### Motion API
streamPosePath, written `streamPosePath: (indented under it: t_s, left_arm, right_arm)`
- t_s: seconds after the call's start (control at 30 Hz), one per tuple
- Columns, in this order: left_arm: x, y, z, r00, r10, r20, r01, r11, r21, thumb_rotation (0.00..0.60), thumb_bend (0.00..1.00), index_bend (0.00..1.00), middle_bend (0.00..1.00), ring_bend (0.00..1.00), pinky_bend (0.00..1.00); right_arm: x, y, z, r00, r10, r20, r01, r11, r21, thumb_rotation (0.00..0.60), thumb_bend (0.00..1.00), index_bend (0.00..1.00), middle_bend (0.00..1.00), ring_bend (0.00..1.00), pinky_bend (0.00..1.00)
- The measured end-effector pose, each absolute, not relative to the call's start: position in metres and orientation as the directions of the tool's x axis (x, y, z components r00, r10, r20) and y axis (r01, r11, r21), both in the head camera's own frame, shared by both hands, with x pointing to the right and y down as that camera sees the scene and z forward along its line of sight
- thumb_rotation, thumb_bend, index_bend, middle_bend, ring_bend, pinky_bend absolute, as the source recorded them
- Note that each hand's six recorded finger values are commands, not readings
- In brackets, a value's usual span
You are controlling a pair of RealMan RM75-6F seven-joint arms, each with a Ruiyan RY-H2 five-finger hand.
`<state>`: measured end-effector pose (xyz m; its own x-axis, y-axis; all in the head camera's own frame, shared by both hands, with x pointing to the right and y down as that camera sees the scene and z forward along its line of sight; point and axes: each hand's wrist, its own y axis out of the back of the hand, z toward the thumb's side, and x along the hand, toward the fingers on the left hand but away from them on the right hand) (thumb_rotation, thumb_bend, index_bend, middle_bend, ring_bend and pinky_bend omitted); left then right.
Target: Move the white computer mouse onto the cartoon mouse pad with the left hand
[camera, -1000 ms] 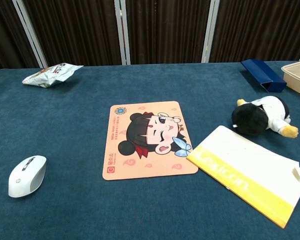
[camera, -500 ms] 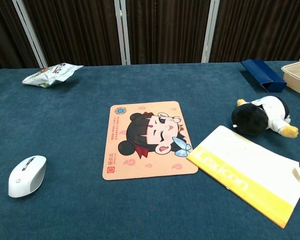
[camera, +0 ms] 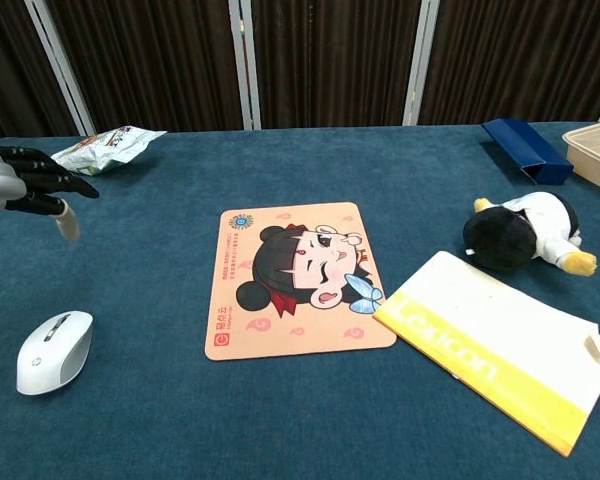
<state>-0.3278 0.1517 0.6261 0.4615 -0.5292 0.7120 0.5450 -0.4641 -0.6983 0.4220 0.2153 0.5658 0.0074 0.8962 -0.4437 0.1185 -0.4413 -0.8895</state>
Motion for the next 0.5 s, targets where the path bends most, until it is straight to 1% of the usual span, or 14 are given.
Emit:
streamPosePath:
  t_s: [0.13,0.33,0.4,0.5]
  left_arm:
    - [-0.316,0.156,0.632,0.514,-0.459,0.725,0.596,-0.417,-0.686,0.6,0.12,0.26,0.0,0.0,0.0]
    - [-0.307,0.165,0.638,0.591,-0.378,0.713,0.632,-0.333,-0.7,0.6,0.11,0.26,0.0,0.0,0.0]
    - [-0.306,0.168,0.642,0.609,-0.355,0.709,0.632,-0.324,-0.704,0.6,0.11,0.23,0.0,0.0,0.0]
    - [-0.306,0.173,0.652,0.62,-0.326,0.714,0.63,-0.335,-0.7,0.6,0.11,0.2,0.0,0.0,0.0]
  right_arm:
    - [0.422,0.215,0.566,0.007,0.896,-0.444,0.118,-0.442,-0.889,0.6,0.11,0.0,0.0,0.0,0.0]
    - [0.422,0.215,0.566,0.007,0.895,-0.445,0.12,-0.443,-0.889,0.6,0.11,0.0,0.0,0.0,0.0]
    - [0.422,0.215,0.566,0.007,0.895,-0.446,0.121,-0.443,-0.888,0.6,0.11,0.0,0.0,0.0,0.0]
    - [0.422,0.215,0.566,0.007,0.895,-0.446,0.123,-0.444,-0.888,0.6,0.11,0.0,0.0,0.0,0.0]
